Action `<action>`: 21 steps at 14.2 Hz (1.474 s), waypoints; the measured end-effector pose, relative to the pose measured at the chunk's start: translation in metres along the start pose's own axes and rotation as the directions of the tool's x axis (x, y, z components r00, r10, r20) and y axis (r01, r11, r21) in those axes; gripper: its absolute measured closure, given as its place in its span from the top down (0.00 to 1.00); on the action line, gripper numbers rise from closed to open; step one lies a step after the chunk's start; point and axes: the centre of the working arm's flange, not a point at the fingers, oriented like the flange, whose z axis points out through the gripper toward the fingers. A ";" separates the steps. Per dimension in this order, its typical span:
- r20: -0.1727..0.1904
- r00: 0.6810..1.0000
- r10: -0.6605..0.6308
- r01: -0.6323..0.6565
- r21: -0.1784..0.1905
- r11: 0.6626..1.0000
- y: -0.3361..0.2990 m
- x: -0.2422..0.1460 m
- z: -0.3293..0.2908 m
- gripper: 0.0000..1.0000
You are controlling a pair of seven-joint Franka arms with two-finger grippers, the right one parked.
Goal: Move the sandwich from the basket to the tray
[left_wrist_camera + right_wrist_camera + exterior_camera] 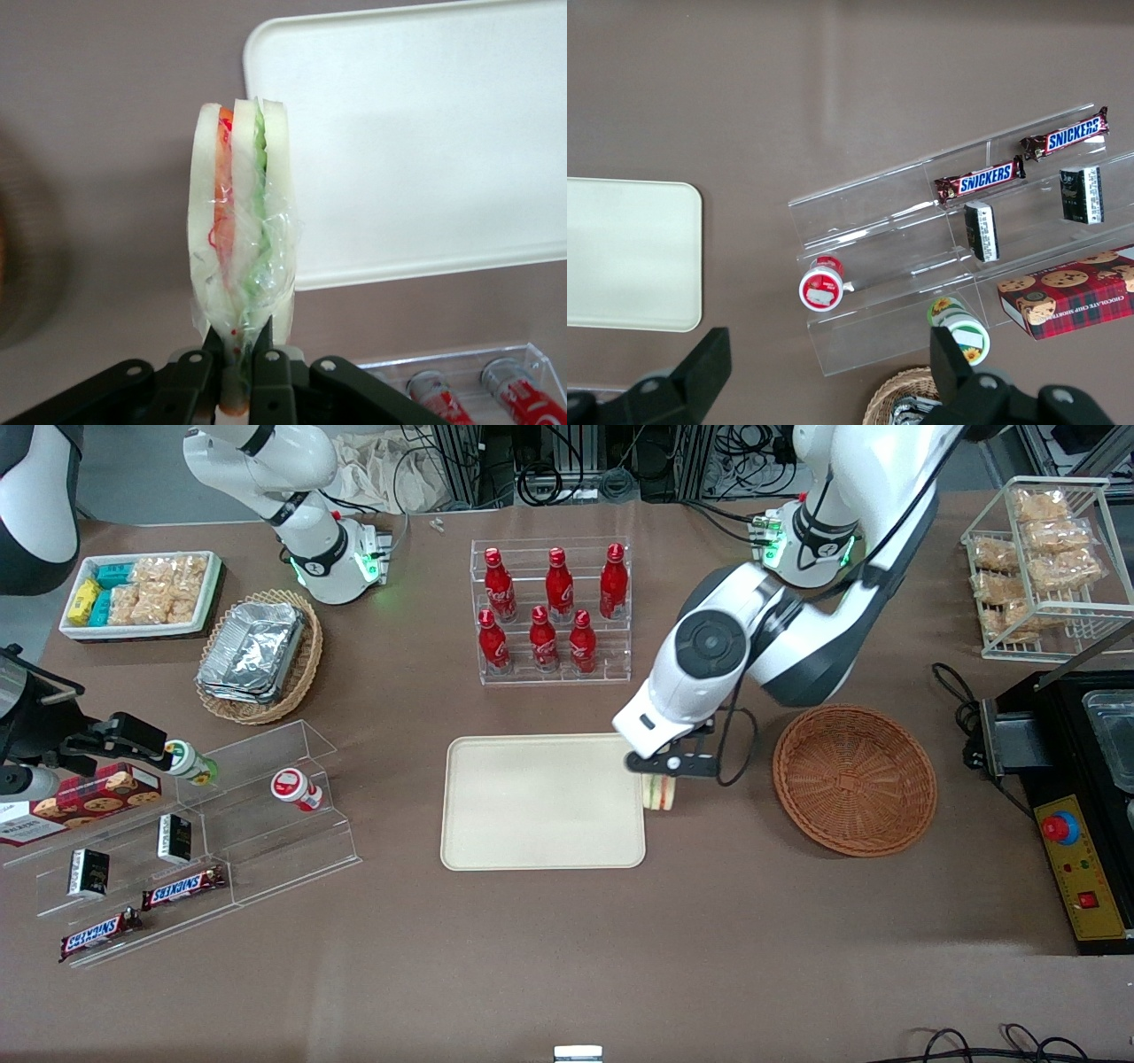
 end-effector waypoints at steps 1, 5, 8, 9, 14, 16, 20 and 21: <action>-0.004 1.000 0.003 -0.003 -0.009 1.000 0.005 0.007 0.012 0.15; -0.024 0.999 -0.024 0.024 -0.015 1.000 0.016 0.022 0.059 0.15; -0.028 0.998 -0.050 0.049 -0.027 0.998 0.019 0.029 0.084 0.15; -0.028 0.998 -0.055 0.054 -0.036 0.998 0.021 0.030 0.089 0.15; -0.019 0.997 -0.072 0.071 -0.053 0.996 0.024 0.032 0.106 0.15; -0.011 0.995 -0.096 0.096 -0.053 0.994 0.024 0.032 0.111 0.14; -0.016 0.991 -0.132 0.131 -0.059 0.990 0.023 0.036 0.108 0.48; -0.022 0.990 -0.139 0.138 -0.064 0.988 0.022 0.039 0.104 0.57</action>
